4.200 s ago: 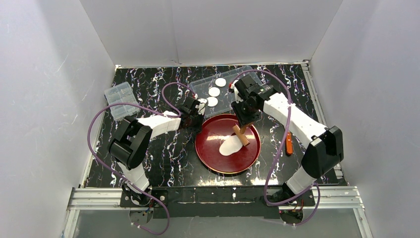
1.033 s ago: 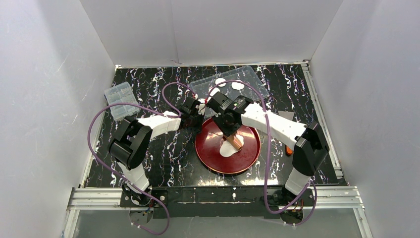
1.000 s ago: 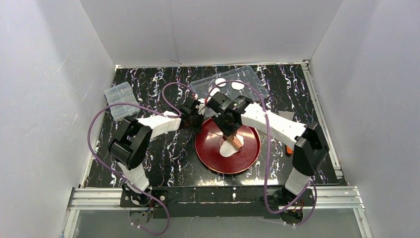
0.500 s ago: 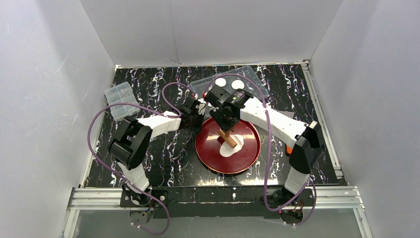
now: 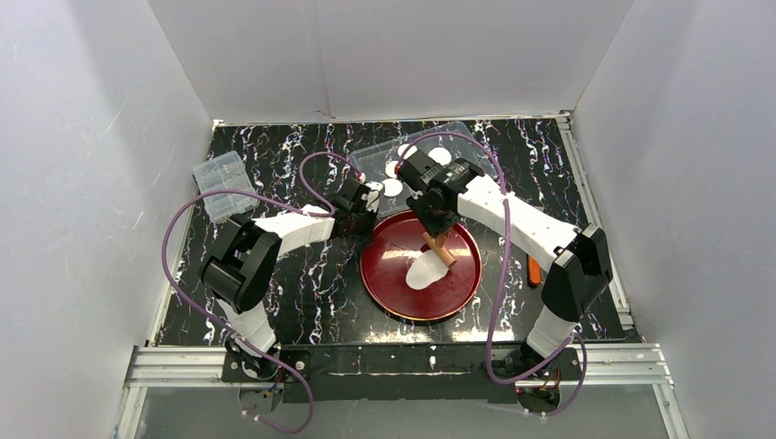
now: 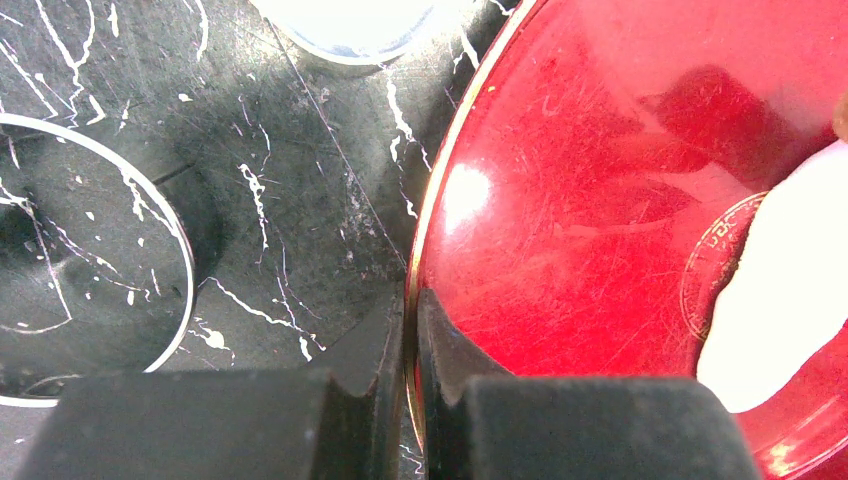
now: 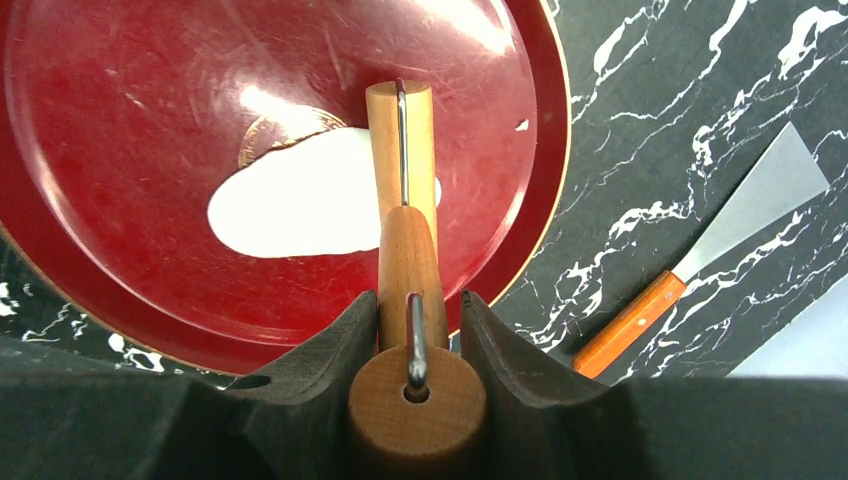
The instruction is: Roll out the dumpling wrappers from the dough
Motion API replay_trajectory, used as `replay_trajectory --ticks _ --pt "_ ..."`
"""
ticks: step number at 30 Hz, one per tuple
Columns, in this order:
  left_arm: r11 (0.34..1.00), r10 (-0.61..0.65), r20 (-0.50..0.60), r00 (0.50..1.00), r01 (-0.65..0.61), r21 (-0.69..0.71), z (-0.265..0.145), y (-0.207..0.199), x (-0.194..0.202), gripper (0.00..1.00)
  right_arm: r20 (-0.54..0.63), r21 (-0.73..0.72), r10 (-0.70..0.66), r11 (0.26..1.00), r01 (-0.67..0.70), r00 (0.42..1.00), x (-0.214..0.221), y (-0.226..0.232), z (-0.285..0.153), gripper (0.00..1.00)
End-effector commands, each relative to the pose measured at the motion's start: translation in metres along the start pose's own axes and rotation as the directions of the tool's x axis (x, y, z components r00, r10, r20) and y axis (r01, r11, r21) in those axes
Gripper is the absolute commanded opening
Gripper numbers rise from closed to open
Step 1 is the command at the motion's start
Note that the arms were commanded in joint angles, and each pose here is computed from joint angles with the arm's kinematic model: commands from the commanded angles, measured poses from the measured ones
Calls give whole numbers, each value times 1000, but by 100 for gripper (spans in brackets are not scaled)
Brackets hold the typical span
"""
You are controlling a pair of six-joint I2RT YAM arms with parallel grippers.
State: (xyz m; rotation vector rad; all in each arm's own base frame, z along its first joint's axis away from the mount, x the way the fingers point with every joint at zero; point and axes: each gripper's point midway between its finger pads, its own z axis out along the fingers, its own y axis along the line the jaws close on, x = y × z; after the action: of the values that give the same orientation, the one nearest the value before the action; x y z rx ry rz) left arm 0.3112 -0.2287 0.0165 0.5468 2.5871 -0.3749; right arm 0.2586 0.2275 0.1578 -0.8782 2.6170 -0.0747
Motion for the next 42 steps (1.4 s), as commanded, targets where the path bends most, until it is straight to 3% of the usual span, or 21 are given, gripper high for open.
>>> replay_trajectory --ticks 1,17,27,33,42 --pt "992 37 -116 993 -51 -117 2 27 35 0 50 3 7 1000 -7 999 -4 -8 2 1" --pt "992 33 -115 993 -47 -118 2 28 35 0 -35 -26 26 999 -27 999 29 -1 39 1" --pt "992 32 -115 993 -46 -119 1 28 35 0 109 -2 37 999 -37 993 -14 -18 -19 1" --pt "992 30 -120 992 -44 -117 3 28 37 0 184 -85 35 996 -19 982 -23 -3 -41 1" --pt "992 30 -122 992 -45 -119 3 28 37 0 62 -62 13 998 -9 998 4 5 3 1"
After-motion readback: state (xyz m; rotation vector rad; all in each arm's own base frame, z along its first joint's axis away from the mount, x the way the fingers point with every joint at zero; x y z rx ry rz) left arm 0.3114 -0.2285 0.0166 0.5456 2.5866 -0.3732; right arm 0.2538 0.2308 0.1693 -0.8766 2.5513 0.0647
